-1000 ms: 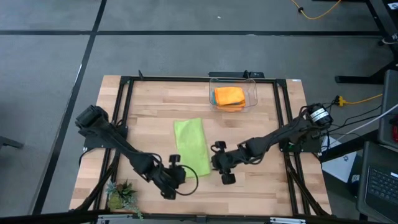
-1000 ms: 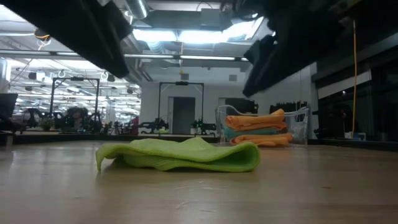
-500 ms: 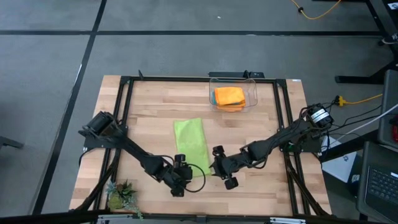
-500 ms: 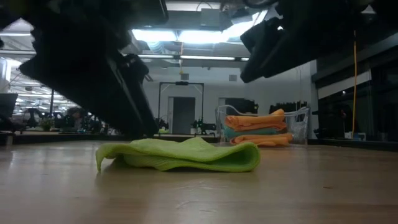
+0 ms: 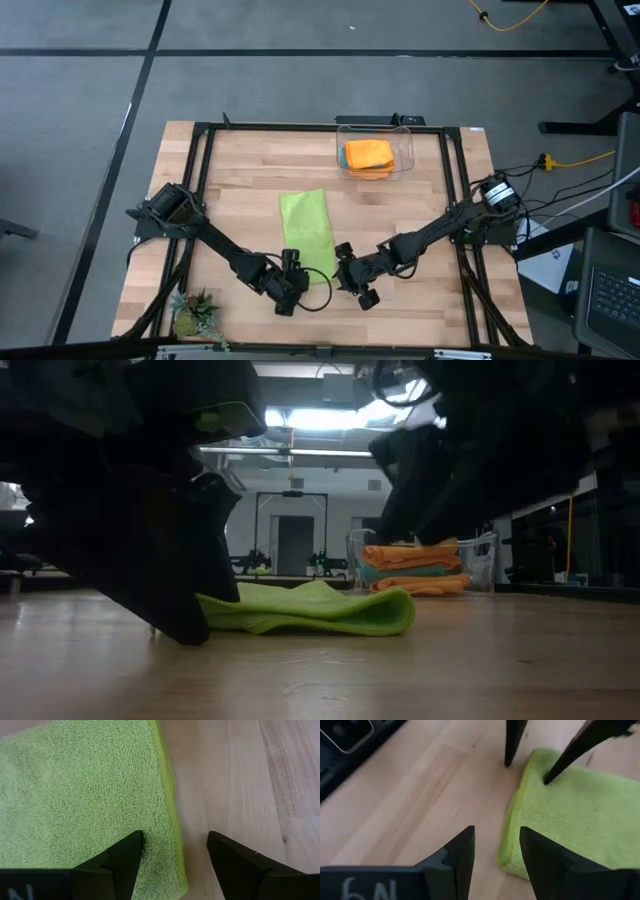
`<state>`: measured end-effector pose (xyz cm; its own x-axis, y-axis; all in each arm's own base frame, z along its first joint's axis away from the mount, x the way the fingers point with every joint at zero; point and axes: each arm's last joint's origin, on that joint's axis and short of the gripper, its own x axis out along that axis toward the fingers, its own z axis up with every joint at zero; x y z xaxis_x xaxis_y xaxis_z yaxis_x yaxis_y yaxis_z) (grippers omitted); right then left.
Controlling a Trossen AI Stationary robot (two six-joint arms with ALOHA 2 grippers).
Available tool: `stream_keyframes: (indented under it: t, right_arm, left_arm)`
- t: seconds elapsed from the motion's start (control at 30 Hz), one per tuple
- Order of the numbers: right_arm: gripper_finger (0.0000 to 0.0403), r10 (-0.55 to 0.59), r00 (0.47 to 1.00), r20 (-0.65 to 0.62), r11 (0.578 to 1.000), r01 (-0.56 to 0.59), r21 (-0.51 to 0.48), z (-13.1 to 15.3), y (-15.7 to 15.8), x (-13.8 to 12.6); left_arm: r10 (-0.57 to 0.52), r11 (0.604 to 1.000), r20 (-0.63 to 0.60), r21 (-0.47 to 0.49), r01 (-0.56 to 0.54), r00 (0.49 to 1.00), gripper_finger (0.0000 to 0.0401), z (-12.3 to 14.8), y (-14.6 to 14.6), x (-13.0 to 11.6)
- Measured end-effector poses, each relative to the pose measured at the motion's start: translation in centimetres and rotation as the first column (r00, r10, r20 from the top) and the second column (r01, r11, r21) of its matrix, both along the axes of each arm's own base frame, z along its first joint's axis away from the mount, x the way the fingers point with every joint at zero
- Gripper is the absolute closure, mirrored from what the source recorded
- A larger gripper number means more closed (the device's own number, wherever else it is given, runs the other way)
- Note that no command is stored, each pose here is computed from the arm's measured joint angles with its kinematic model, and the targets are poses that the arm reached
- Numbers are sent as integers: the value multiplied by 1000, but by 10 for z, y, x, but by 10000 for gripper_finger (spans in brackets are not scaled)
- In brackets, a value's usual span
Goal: Fold microfiber towels
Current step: Fold the green microfiber towel
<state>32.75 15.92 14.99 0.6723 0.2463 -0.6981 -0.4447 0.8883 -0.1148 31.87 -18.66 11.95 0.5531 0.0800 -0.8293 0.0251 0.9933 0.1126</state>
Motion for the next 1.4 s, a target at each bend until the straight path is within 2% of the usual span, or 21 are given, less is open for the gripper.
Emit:
stream_keyframes:
  t: [0.13, 0.43, 0.7, 0.87, 1.0, 1.2, 1.4]
  right_arm:
    - [229, -25, 999, -34, 1000, 25, 1, -13, -3, 4]
    - [130, -37, 998, -47, 999, 37, -1, -19, -6, 7]
    - [120, -30, 996, -80, 999, 27, -38, -45, -6, 11]
    - [143, -56, 994, -90, 998, 55, -12, -46, -6, 12]
    - [174, -48, 995, -82, 999, 47, -16, -46, -6, 12]
    - [235, -50, 996, -69, 999, 50, -9, -46, -6, 13]
    - [316, -79, 995, -54, 997, 80, 5, -46, -6, 15]
  left_arm:
    - [0, 1000, -3, -3, 0, 1000, 182, 0, 0, 0]
    - [1, 1000, -12, -11, -1, 1000, 183, -2, 1, 0]
    - [-4, 1000, -17, -10, 4, 1000, 183, -2, 0, -1]
    - [-4, 1000, -18, -1, 4, 1000, 184, -2, 1, -1]
    - [1, 1000, -48, 8, -1, 999, 204, -3, 4, -1]
    - [11, 999, -51, 31, -9, 999, 267, -4, 6, -2]
    - [21, 999, -40, 48, -19, 999, 343, -4, 6, -2]
